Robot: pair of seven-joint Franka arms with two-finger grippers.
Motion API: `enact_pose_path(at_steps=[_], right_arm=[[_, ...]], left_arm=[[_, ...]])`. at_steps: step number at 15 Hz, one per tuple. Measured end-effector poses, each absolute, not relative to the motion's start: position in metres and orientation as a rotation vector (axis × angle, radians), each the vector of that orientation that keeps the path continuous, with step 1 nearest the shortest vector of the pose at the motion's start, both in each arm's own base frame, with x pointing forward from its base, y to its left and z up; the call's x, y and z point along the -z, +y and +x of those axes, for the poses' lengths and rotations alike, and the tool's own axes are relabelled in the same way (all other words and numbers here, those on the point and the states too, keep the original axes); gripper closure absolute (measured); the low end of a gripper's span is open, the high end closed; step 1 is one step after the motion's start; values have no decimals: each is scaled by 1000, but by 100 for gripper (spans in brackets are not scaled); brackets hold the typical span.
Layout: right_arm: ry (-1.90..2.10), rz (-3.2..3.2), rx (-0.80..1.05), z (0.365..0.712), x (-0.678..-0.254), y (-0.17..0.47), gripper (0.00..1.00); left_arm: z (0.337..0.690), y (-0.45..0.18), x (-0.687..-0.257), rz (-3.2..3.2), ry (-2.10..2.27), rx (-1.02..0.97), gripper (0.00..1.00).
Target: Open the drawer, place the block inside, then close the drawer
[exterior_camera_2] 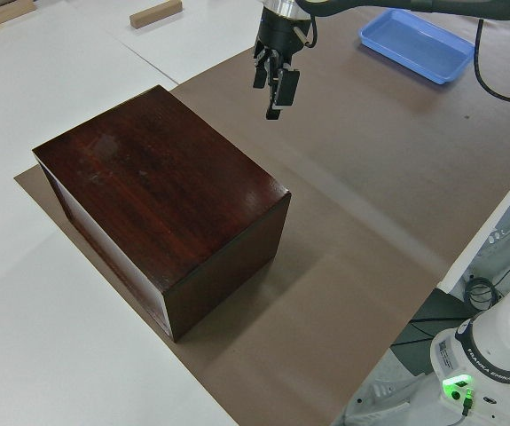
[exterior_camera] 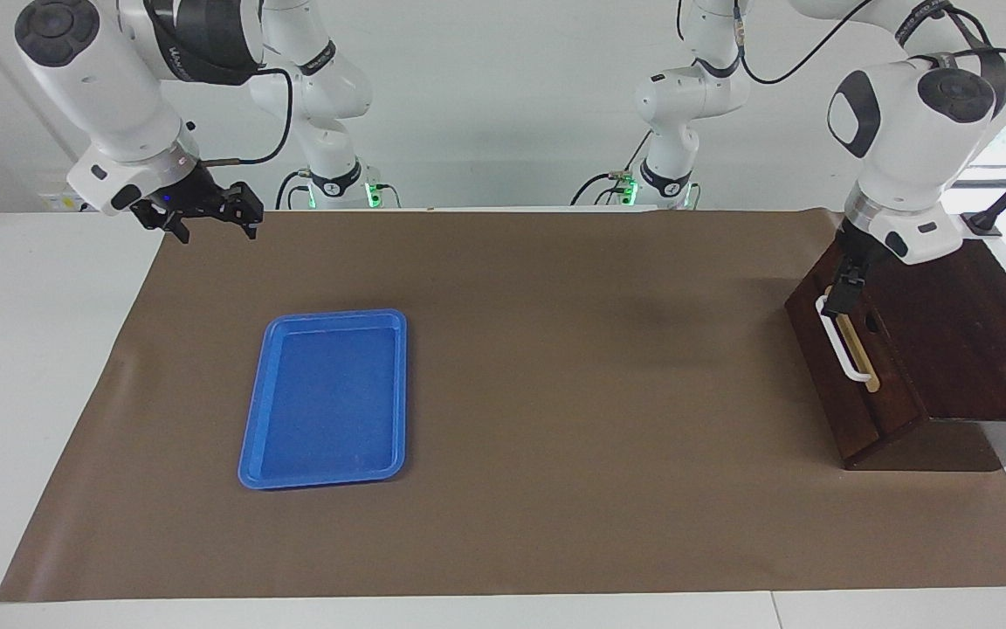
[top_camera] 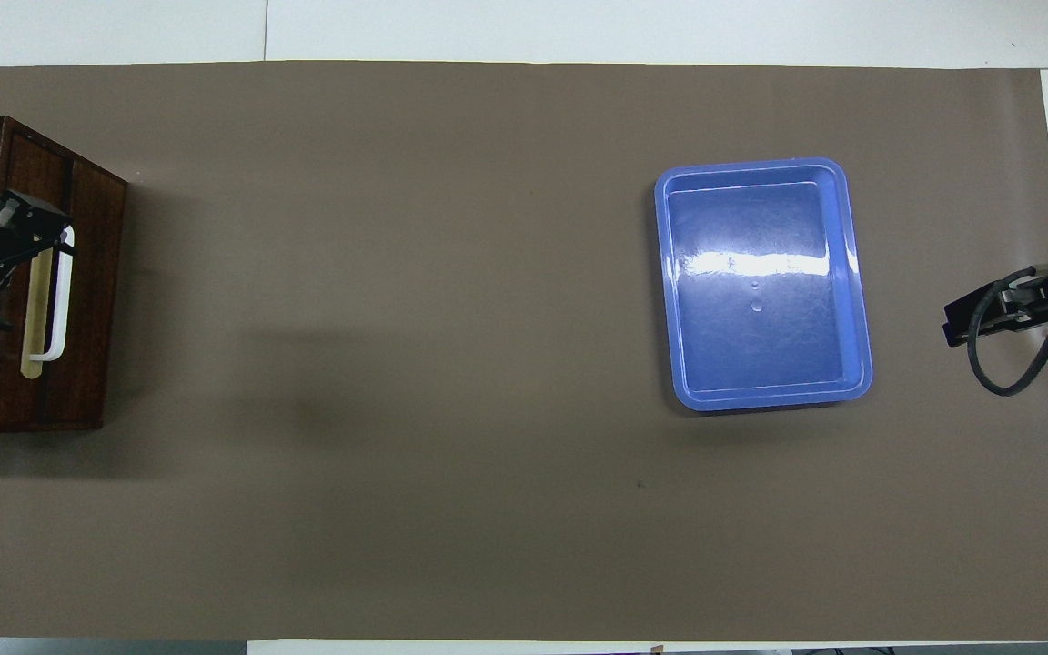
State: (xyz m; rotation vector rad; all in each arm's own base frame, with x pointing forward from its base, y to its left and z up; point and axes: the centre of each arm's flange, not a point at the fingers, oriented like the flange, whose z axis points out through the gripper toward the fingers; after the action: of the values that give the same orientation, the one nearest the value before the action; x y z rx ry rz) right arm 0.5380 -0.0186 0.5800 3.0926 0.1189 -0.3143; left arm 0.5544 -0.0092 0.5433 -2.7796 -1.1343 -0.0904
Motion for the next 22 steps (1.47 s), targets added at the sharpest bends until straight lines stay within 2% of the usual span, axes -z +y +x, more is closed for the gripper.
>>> enact_pose_path(at_steps=[6, 9, 12, 22], right_arm=[[118, 3094, 300, 539, -582, -19, 0], [118, 3095, 259, 541, -592, -19, 0], [123, 3096, 230, 542, -598, -17, 0], [129, 3096, 208, 544, -599, -15, 0]], left_arm=[[525, -38, -593, -3039, -584, -152, 0], [521, -55, -588, -3060, -414, -218, 0], [537, -60, -566, -3057, -339, -355, 0], [544, -61, -591, -3087, -214, -337, 0]])
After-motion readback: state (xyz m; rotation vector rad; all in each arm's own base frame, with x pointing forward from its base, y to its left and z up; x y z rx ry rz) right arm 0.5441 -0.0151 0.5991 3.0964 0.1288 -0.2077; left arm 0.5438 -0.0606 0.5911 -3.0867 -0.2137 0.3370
